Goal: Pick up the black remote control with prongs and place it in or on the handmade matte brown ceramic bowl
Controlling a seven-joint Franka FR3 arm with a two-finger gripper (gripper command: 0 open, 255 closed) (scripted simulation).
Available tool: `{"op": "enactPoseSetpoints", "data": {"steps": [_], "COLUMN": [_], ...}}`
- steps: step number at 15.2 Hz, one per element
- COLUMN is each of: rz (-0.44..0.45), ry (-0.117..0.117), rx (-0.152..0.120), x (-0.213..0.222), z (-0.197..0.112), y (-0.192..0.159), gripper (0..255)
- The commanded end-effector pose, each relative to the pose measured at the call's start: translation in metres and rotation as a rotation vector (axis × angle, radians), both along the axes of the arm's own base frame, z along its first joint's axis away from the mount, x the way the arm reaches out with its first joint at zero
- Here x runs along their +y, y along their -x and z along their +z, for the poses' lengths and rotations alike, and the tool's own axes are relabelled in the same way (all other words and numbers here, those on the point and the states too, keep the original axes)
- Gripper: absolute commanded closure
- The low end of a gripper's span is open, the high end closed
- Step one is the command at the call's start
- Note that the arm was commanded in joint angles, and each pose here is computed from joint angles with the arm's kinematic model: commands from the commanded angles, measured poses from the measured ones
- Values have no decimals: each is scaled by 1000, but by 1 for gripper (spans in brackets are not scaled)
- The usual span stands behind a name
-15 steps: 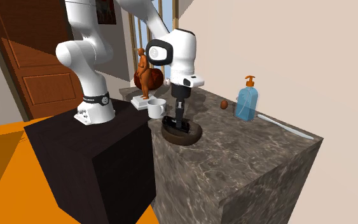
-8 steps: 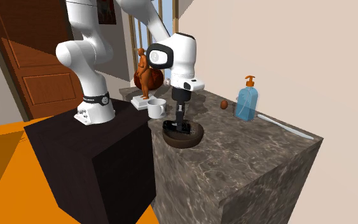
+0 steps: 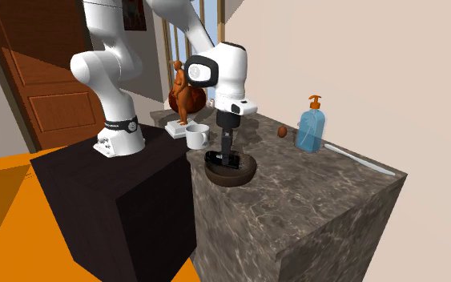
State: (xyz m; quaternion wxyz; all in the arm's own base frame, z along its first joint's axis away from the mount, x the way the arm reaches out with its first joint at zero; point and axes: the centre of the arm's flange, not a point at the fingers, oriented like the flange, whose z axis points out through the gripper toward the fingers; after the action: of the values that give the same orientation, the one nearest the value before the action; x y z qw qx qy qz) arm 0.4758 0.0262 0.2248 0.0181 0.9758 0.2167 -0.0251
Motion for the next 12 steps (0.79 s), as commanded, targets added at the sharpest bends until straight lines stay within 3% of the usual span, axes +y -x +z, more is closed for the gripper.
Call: {"op": "enactPoseSetpoints", "data": {"steps": [1, 5, 12], "rz": [0, 0, 0], "ry": [0, 0, 0], "rx": [0, 0, 0], "x": [0, 3, 3], "z": [0, 50, 50], "y": [0, -2, -2], "gripper": [0, 0, 0]}}
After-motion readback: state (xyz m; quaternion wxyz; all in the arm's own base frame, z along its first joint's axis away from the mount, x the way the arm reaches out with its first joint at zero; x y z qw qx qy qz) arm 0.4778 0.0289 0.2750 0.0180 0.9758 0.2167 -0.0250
